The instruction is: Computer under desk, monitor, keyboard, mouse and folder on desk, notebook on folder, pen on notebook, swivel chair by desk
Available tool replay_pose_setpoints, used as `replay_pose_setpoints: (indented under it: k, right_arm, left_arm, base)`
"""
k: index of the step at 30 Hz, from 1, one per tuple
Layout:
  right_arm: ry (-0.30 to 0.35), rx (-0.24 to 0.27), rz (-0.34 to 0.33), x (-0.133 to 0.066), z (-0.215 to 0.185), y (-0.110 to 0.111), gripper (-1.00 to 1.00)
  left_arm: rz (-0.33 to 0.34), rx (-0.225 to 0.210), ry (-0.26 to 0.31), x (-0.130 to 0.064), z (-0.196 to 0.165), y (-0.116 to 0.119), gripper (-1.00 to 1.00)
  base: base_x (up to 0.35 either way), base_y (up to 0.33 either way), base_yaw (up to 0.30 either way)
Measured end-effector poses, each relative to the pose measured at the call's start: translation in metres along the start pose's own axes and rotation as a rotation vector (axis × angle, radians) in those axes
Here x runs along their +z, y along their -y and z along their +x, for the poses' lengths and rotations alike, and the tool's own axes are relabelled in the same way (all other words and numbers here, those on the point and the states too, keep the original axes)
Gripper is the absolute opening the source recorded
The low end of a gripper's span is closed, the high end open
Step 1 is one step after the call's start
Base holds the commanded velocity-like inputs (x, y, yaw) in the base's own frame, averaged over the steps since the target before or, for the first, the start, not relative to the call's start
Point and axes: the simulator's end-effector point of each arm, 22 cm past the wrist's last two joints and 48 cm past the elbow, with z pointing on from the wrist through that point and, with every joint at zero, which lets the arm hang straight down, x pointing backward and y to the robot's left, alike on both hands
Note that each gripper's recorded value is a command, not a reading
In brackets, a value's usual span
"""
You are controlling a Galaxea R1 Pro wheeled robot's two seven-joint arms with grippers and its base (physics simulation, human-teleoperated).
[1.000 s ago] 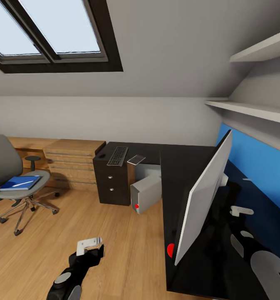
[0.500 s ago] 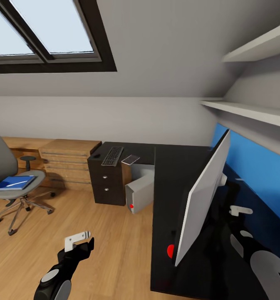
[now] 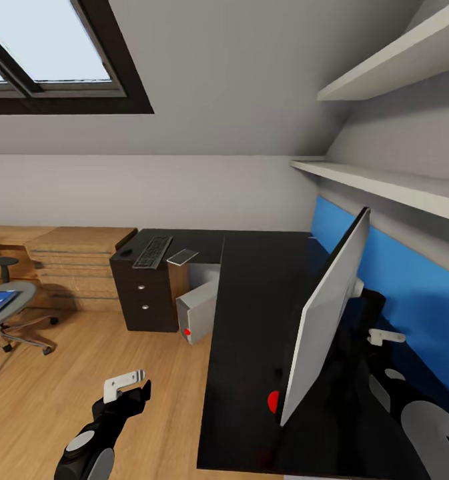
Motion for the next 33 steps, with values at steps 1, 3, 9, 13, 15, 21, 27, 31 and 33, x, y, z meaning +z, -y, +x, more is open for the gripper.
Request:
replay_pose_setpoints:
  k: [1, 3, 9, 13, 15, 21, 27, 31, 33]
  right_arm:
    - [0.000, 0.000, 0.001, 0.0000, 0.0001, 0.0002, -1.00]
    - [0.000, -0.003, -0.001, 0.0000, -0.0002, -0.0003, -1.00]
    - [0.000, -0.001, 0.002, -0.0001, -0.0004, 0.0005, -1.00]
    - [0.000, -0.002, 0.001, -0.0001, -0.0005, 0.0003, -1.00]
    - [0.000, -0.003, 0.001, -0.0001, -0.0006, 0.0002, -1.00]
    - [0.000, -0.001, 0.002, -0.0001, -0.0003, 0.0005, -1.00]
    - [0.000, -0.002, 0.002, 0.0001, -0.0001, 0.0003, -1.00]
    - [0.000, -0.002, 0.002, 0.0001, -0.0001, 0.0004, -1.00]
    - [0.000, -0.002, 0.002, 0.0001, -0.0001, 0.0004, -1.00]
  left_arm:
    - [0.000, 0.000, 0.000, 0.0001, 0.0002, -0.0001, 1.00]
    - [-0.001, 0.001, 0.000, 0.0000, 0.0002, -0.0002, 1.00]
    - [-0.001, 0.001, 0.002, -0.0002, -0.0004, -0.0004, 1.00]
    - [-0.001, 0.001, 0.003, -0.0002, -0.0006, -0.0004, 1.00]
    - [-0.001, 0.001, 0.003, -0.0002, -0.0006, -0.0004, 1.00]
    - [-0.001, 0.001, 0.003, 0.0000, -0.0003, -0.0004, 1.00]
    - [-0.002, 0.002, -0.001, 0.0002, 0.0006, -0.0005, 1.00]
    - [-0.002, 0.002, -0.001, 0.0003, 0.0007, -0.0005, 1.00]
    - [-0.002, 0.002, -0.001, 0.0003, 0.0007, -0.0005, 1.00]
  base:
    - [0.021, -0.014, -0.028]
    - [0.051, -0.035, -0.015]
    - [0.172, -0.150, -0.003]
    - [0.204, -0.232, 0.000]
    - [0.206, -0.232, 0.000]
    - [0.176, -0.175, 0.000]
    - [0.033, -0.031, 0.000]
    - [0.005, -0.005, 0.000]
    - [0.002, -0.002, 0.000]
